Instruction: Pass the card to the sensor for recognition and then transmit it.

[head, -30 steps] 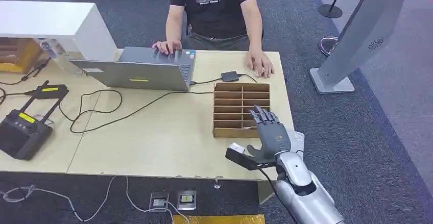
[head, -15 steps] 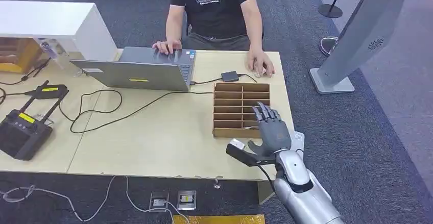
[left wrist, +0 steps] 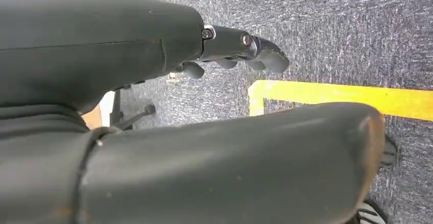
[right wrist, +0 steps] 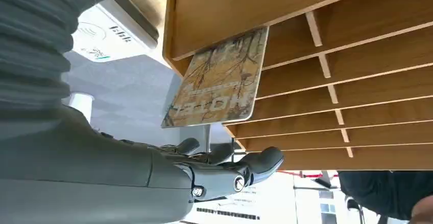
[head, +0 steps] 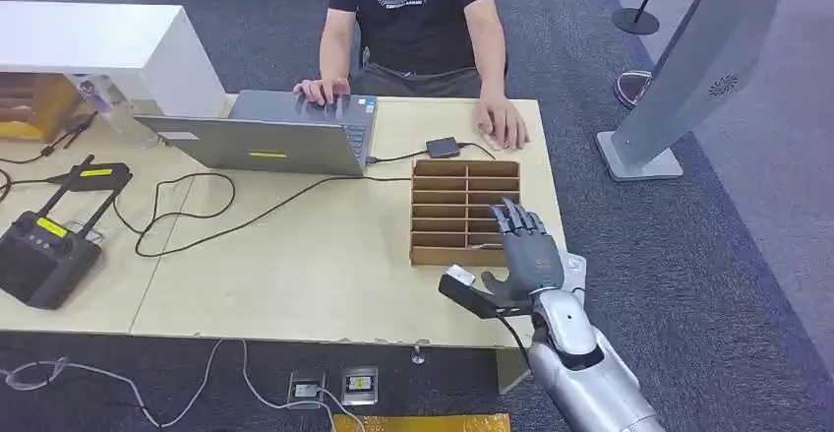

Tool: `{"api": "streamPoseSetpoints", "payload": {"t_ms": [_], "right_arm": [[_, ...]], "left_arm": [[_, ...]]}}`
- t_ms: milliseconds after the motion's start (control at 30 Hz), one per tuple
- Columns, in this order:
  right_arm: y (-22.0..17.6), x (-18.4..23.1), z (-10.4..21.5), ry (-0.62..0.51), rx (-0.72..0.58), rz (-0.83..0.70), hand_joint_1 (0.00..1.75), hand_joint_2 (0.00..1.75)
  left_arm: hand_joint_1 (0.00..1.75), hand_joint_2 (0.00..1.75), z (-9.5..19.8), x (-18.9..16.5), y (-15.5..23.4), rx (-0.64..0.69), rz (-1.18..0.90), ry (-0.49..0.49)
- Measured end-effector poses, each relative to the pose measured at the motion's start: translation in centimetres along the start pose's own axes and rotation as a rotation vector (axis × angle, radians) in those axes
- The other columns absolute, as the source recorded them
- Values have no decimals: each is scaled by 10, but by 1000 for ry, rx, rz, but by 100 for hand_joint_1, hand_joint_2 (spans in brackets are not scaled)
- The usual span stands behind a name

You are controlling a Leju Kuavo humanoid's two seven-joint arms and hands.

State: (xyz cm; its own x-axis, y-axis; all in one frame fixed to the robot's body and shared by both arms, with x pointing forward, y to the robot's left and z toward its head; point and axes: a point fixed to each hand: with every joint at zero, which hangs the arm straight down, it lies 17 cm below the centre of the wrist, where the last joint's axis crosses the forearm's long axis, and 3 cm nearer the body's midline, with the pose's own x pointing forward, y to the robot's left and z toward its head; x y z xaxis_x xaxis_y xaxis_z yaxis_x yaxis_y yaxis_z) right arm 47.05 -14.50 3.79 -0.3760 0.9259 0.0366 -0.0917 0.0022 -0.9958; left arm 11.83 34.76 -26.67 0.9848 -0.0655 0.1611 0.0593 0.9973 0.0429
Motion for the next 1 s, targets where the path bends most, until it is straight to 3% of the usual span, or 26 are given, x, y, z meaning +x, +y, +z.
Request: {"api": "streamPoseSetpoints", "payload": {"t_ms": [233, 267, 300, 1000], "right_arm": [[3, -1, 1, 8, 29, 1, 0, 175], [2, -1, 1, 7, 30, 1, 17, 175], [1, 0, 0, 6, 32, 1, 175, 175], [-9, 6, 0, -6, 35, -21, 175, 175]], "left_arm": [[0, 0, 0, 0, 1, 5, 4, 3], [0, 0, 0, 0, 1, 5, 4, 4], [0, 0, 0, 0, 1, 6, 4, 4], [0, 0, 0, -1, 1, 8, 4, 4]]}}
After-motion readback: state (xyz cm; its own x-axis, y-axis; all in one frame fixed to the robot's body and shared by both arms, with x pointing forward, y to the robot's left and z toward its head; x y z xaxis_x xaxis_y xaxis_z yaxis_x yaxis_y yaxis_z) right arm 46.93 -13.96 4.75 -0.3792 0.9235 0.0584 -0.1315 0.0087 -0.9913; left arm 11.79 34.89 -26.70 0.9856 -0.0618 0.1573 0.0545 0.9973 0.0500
